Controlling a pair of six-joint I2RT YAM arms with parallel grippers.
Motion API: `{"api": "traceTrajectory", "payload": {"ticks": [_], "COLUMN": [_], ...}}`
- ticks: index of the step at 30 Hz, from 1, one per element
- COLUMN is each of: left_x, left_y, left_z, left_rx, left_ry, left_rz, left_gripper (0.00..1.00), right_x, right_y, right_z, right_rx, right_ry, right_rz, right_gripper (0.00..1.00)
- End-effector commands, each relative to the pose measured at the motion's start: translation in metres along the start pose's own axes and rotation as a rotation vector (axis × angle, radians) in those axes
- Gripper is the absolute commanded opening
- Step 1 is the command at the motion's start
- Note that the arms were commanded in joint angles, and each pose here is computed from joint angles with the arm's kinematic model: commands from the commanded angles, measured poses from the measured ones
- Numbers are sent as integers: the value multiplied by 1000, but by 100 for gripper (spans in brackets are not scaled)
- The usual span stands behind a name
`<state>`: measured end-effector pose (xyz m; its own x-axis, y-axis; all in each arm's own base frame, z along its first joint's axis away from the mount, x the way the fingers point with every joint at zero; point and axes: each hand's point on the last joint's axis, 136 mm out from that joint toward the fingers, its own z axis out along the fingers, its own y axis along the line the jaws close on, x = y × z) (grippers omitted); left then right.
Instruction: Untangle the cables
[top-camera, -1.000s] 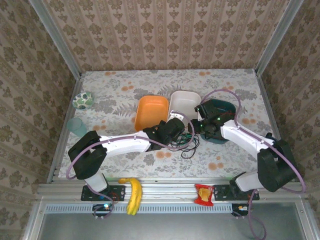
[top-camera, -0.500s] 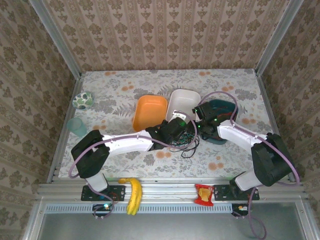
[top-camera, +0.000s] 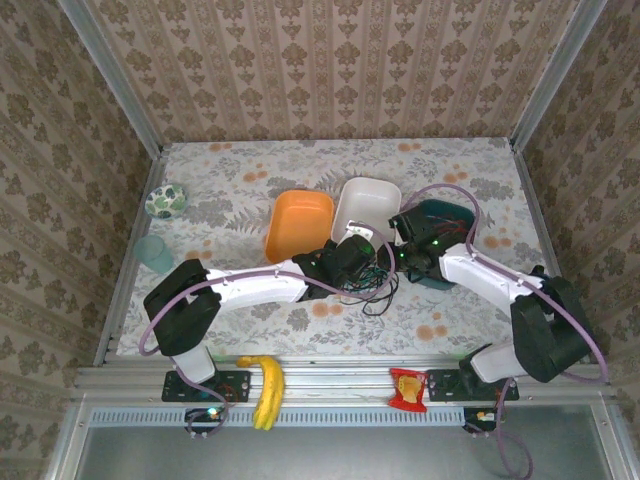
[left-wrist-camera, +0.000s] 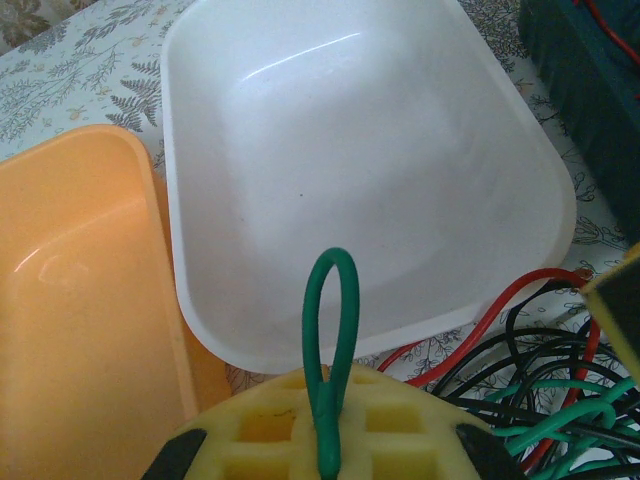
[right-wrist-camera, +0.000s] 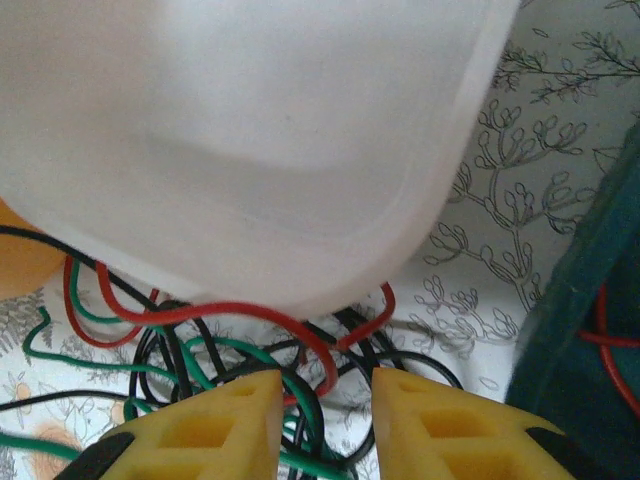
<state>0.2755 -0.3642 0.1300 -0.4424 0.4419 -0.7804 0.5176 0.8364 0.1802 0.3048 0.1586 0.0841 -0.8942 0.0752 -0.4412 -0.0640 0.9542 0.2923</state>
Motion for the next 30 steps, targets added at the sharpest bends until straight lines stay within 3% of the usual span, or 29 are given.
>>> {"api": "traceTrajectory", "payload": {"ticks": [1,26,30], "left_x": [-5,-1,-1], "left_y": [-1,-4,-7], "left_z": [-3,-1,-1], "left_rx": [-10,7,18], "left_ry": [-3,8,11], "left_rz": [28,40,41], "left_gripper": [0,0,0], "right_x": [9,4,0], "right_y": [-4,3,3], "right_z": [-13,37,40], "right_rx": [22,23,34], "right_ry": [7,45,34], "right_rz": [-16,33,33], "right_gripper": [30,24,16]}}
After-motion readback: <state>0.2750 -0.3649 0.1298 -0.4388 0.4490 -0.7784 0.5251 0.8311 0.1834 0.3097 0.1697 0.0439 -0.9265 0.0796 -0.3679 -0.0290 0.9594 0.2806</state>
